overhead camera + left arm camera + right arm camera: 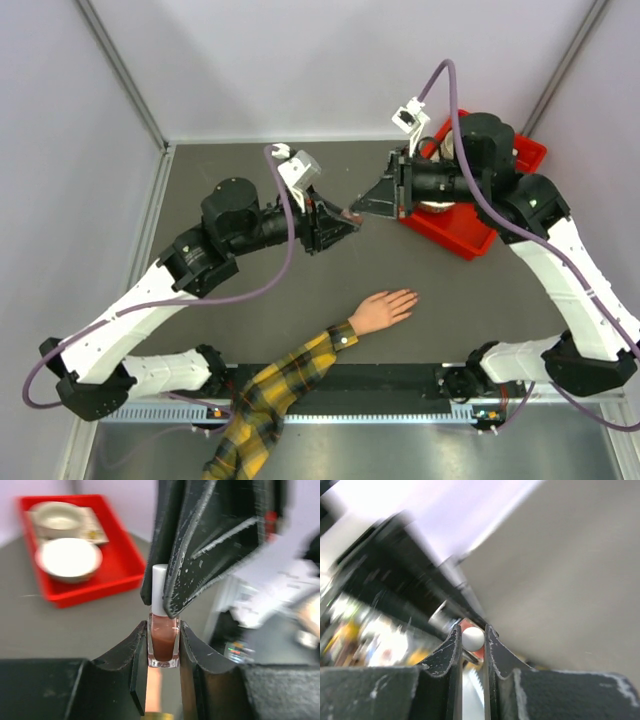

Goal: Paint the nails

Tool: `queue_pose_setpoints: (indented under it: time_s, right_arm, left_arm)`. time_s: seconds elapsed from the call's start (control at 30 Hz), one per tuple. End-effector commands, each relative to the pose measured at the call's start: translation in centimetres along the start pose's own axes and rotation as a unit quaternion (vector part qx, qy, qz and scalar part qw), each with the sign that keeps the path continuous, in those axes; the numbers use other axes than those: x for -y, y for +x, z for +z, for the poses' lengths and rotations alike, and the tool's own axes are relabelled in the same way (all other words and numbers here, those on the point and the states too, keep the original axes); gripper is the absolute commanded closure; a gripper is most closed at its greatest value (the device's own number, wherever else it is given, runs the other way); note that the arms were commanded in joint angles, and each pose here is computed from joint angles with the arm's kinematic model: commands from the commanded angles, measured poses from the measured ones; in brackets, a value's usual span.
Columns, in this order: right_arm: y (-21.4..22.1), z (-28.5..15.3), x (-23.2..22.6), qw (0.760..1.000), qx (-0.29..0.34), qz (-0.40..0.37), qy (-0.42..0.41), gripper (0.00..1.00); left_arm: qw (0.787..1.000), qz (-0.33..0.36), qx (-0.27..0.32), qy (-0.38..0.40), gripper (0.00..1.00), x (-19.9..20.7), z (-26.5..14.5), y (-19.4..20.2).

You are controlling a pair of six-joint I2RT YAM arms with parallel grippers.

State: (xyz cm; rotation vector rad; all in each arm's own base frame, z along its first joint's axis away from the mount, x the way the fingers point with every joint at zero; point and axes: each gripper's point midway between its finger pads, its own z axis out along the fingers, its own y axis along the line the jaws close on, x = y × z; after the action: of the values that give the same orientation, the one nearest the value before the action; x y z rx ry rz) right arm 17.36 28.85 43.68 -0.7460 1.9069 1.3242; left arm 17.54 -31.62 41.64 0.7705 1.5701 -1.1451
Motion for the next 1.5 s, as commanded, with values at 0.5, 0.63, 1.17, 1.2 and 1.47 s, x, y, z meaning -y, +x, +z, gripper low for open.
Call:
queue_pose_setpoints:
  time_s: [0.5,0.63,1.17,1.2,1.47]
  right_arm:
    - [-3.3,-0.7,4.0,0.959,0.113,0.124,0.228,0.53]
    - [-2.7,-1.6,1.3,0.989,0.088,0.050,0.110,0.28]
    - [1.1,-2.7,-5.0,0.989,-0.021,-0.037,-0.141,0.56]
    - [1.1,-2.6,-4.9,0.990,-0.021,-0.030,-0.138,0.62]
    - [1.2,-2.3,-4.2,0.992,-0.021,-0.029,-0.124,0.54]
  left_arm:
    - [0.991,0.079,0.062,-0.087,1.00,-4.9,3.0,-1.7]
    - [0.997,0.052,-0.005,0.048,1.00,0.5,1.1,0.8]
    - [0.985,0.029,-0.037,0.167,1.00,4.1,-2.4,1.1]
    - [0.986,0.030,-0.033,0.162,1.00,3.9,-2.3,1.0]
    - [0.990,0.028,-0.022,0.138,1.00,3.0,-1.7,0.3]
